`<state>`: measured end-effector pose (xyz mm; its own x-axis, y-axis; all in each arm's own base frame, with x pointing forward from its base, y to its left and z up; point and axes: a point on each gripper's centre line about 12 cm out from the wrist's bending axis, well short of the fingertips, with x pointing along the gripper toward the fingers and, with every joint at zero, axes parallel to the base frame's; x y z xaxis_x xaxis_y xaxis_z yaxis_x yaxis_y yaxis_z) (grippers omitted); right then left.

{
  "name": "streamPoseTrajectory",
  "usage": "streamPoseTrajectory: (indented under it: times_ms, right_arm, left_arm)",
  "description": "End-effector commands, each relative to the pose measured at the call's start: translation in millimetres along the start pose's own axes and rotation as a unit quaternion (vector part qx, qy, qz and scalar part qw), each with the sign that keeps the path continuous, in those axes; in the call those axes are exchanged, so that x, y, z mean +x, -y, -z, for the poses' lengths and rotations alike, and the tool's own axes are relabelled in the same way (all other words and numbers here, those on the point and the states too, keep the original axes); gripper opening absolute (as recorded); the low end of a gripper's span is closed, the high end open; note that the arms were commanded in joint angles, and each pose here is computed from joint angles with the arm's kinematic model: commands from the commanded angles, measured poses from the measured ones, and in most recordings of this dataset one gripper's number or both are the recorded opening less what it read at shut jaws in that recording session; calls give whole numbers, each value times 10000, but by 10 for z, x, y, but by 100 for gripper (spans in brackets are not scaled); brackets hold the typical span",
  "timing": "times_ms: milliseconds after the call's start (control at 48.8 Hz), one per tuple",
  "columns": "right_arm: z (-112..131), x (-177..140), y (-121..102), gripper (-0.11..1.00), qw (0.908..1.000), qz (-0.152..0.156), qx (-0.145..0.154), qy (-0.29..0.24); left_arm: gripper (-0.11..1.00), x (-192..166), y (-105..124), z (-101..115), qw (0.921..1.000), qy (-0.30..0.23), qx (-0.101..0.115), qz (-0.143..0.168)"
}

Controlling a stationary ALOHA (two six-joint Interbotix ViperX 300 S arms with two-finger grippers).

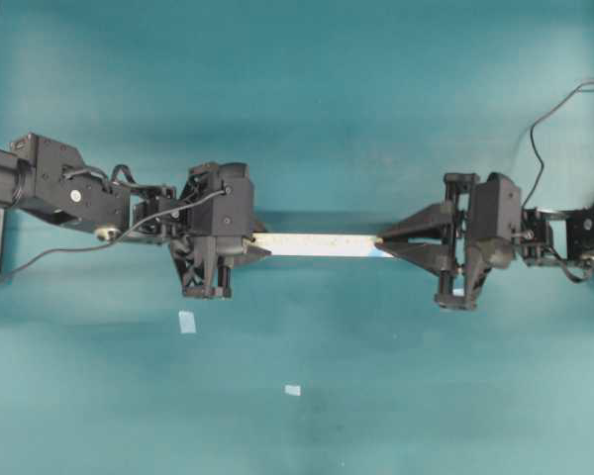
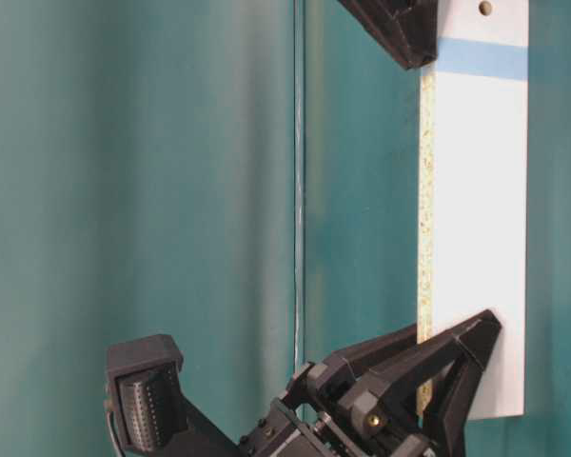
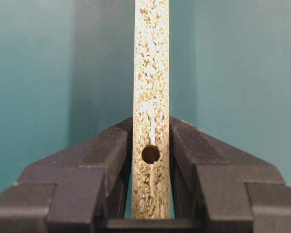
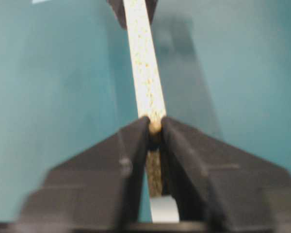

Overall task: Insert the rod into the hole on the wooden board.
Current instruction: 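Push the peg into the board's end hole with the right gripper, then open the right gripper and retract it rightward from the board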

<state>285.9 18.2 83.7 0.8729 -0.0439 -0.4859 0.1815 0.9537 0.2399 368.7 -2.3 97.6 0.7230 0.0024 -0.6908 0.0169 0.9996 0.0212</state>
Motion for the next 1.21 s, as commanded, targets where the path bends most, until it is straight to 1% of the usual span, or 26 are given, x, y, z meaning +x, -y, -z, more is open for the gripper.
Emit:
streamPoseTrajectory:
  times_ms: [0, 20, 164, 205, 266, 369, 430, 532, 717, 758, 881, 922, 942, 1188]
  right_arm:
    - [105, 6, 36, 43, 9990, 151, 102, -407]
    - [96, 9, 26, 46, 9990, 139, 103, -411]
    - [-53, -24, -30, 47, 9997, 37, 113, -207]
    - [-99, -51, -44, 50, 9998, 3, 120, -130]
    - [-175, -101, -65, 61, 9999, -55, 145, 10]
    - [-318, -195, -102, 87, 9994, -158, 189, 255]
    - [-405, -250, -116, 96, 9988, -203, 213, 383]
    - [-519, -336, -114, 97, 9983, -224, 163, 505]
    - [-636, -414, -90, 97, 9983, -184, -58, 551]
    - [-643, -422, -80, 97, 9984, -167, -83, 540]
    - [-668, -436, -71, 96, 9982, -156, -78, 568]
    - [-668, -436, -71, 96, 9982, -156, -78, 568]
    - [-674, -435, -74, 96, 9982, -158, -78, 575]
    - [-691, -431, -80, 96, 9981, -166, -75, 596]
  left_arm:
    - [32, -32, 31, -101, 9999, 162, 7, 28]
    - [32, -32, 37, -107, 9999, 169, -3, 33]
    - [32, -32, 37, -107, 9998, 169, -65, 35]
    - [32, -36, 37, -112, 9998, 177, -80, 34]
    - [32, -32, 37, -107, 9998, 169, -72, 34]
    - [32, -32, 37, -107, 9998, 169, -72, 34]
    - [32, -32, 37, -107, 9998, 169, -64, 34]
    - [32, -32, 37, -107, 9998, 169, -57, 35]
    - [33, -33, 37, -144, 9997, 215, -50, 34]
    - [40, -32, 37, -151, 9998, 208, -50, 36]
    - [75, -34, 37, -168, 9998, 193, -50, 39]
    - [84, -41, 37, -186, 9998, 208, -50, 40]
    - [87, -44, 37, -195, 9997, 216, -51, 41]
    - [86, -121, 36, -308, 9994, 331, -30, 45]
